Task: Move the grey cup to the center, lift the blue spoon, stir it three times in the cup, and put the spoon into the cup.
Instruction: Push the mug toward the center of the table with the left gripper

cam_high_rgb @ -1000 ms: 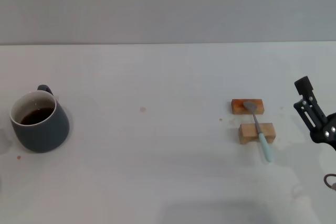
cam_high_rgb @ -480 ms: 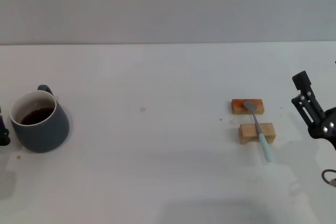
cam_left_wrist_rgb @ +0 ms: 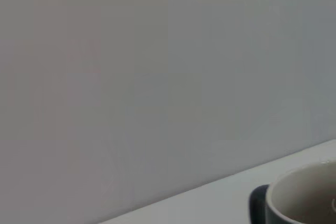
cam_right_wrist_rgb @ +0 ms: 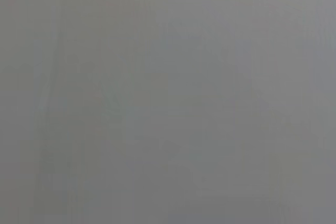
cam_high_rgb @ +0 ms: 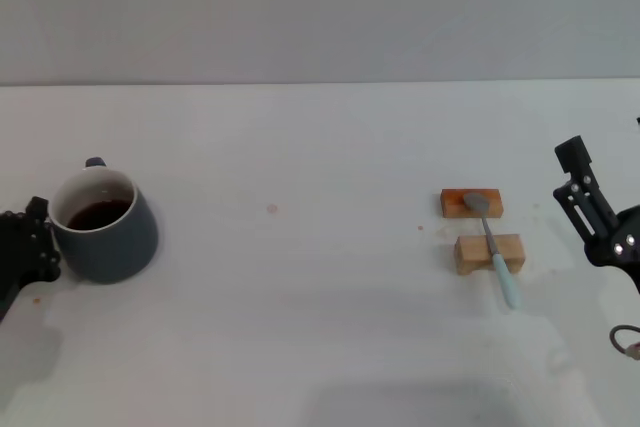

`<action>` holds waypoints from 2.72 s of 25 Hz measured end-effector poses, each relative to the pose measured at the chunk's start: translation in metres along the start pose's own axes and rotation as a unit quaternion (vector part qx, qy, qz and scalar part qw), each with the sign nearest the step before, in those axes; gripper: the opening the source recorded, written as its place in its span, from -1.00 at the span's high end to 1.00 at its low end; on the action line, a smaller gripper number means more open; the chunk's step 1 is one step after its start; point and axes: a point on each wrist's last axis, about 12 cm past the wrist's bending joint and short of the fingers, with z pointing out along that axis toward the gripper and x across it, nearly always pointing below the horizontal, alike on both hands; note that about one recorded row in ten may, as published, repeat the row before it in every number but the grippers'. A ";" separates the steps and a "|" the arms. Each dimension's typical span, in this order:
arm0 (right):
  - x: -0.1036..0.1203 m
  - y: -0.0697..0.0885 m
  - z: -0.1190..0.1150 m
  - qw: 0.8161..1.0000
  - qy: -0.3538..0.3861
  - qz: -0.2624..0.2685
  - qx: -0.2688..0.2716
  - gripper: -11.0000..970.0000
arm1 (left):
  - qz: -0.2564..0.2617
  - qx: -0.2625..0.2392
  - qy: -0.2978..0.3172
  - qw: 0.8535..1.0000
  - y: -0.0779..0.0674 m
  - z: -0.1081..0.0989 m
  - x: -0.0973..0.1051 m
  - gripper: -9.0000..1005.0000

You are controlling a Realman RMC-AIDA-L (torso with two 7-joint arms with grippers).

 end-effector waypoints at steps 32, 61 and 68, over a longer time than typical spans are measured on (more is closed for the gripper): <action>-0.003 0.009 0.002 1.000 -0.010 0.019 -0.002 -0.69 | 0.017 0.074 -0.018 0.997 -0.025 0.024 -0.015 0.98; -0.003 0.009 0.009 1.000 -0.017 0.019 -0.010 -0.69 | -0.009 0.170 -0.057 0.984 -0.074 0.033 -0.033 0.98; -0.003 0.009 0.009 1.000 -0.017 0.020 -0.011 -0.69 | -0.005 0.178 -0.060 0.982 -0.077 0.034 -0.035 0.98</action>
